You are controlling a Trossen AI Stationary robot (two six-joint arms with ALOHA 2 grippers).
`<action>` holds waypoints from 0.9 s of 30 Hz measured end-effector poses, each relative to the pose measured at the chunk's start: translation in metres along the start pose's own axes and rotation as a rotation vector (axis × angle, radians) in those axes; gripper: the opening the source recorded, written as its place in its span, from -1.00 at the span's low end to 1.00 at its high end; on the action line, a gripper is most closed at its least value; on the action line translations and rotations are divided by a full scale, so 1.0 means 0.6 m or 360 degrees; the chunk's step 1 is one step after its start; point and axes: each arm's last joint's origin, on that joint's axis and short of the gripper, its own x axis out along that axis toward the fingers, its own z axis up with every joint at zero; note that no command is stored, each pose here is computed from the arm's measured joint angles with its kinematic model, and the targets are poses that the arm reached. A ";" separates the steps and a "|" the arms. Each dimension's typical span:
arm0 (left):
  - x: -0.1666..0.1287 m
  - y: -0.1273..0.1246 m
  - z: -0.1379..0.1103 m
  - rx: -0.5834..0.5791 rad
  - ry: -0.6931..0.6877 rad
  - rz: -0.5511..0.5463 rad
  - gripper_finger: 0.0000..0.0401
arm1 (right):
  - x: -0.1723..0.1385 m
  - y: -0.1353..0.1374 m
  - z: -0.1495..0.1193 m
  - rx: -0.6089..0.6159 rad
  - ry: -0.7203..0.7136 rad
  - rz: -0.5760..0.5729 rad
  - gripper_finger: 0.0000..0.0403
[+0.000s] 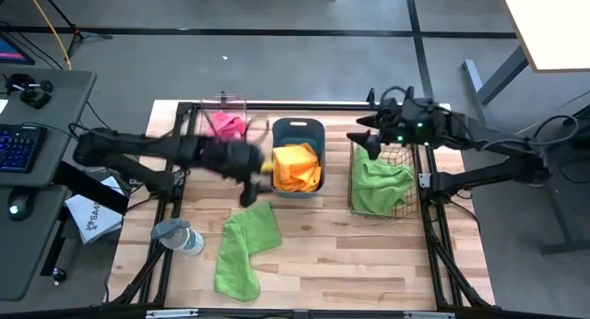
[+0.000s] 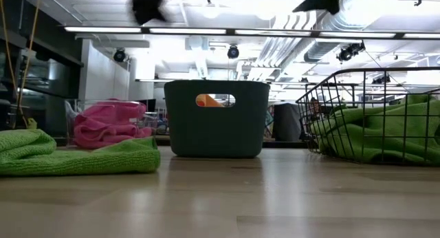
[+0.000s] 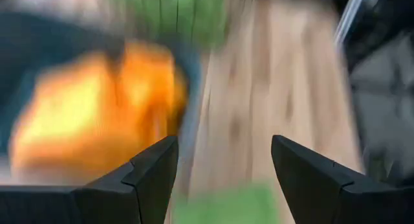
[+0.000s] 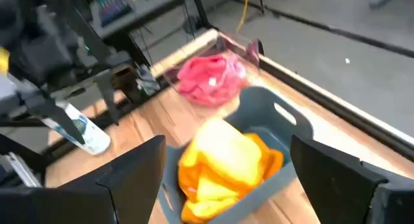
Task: Sort microfiber towel by color & place in baskets
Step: Put the green towel into the gold wire basket
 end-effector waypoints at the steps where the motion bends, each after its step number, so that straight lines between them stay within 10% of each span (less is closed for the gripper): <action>1: 0.005 -0.007 -0.025 0.0003 0.0113 0.0024 0.18 | 0.006 0.000 -0.003 0.0001 0.0019 -0.0008 0.62; 15: 0.142 -0.063 -0.129 0.0069 0.1242 0.0009 0.18 | 0.039 0.002 -0.012 -0.0050 0.0113 -0.0033 0.62; 27: 0.204 -0.133 -0.201 0.0676 0.1416 0.0199 0.18 | 0.038 0.001 -0.014 -0.0051 0.0133 -0.0021 0.62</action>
